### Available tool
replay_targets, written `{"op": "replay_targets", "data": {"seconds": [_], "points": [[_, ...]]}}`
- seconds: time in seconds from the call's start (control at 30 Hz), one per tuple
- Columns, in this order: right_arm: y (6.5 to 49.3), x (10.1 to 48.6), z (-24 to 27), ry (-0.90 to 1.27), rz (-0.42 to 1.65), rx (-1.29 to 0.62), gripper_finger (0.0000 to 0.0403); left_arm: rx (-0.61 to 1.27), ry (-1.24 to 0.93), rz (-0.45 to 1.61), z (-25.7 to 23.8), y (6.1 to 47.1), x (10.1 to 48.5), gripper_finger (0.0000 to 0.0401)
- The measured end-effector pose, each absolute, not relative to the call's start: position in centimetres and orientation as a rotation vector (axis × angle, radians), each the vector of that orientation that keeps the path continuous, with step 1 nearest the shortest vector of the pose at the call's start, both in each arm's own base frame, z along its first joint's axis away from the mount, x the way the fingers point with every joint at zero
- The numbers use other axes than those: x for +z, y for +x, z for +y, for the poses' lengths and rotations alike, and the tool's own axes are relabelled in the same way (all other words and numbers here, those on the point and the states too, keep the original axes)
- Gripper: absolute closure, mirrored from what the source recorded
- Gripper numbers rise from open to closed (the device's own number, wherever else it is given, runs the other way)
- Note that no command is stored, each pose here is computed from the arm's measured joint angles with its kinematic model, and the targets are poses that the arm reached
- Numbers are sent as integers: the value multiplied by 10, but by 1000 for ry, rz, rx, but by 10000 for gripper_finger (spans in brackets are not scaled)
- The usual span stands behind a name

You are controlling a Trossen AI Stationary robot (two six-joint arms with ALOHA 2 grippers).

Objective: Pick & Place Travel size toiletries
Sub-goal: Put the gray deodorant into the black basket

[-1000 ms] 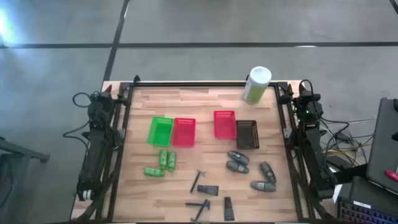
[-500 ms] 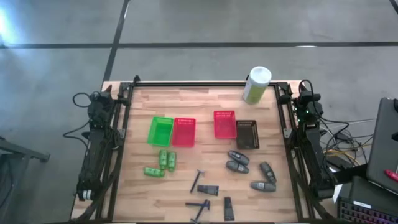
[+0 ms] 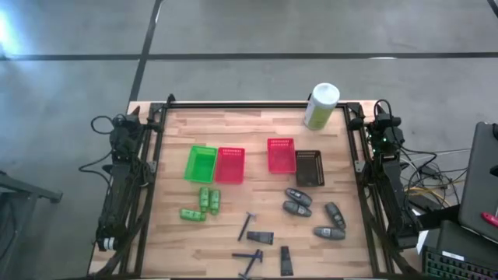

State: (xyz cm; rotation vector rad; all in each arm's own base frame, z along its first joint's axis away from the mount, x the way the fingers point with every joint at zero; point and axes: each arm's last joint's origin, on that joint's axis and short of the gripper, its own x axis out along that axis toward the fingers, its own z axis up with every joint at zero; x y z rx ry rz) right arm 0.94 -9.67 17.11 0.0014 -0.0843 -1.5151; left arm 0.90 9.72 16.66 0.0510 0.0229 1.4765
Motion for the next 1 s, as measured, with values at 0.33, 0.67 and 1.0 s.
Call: {"op": "replay_targets", "data": {"seconds": [0.33, 0.67, 1.0], "points": [[9, 171, -97, 2, -85, -1515, 45, 1476, 51, 23, 97, 9, 167, 142], [12, 173, -96, 155, -234, -1435, 73, 1477, 51, 23, 97, 9, 167, 142], [39, 198, -78, 351, -333, -501, 104, 1476, 51, 23, 97, 9, 167, 142]]}}
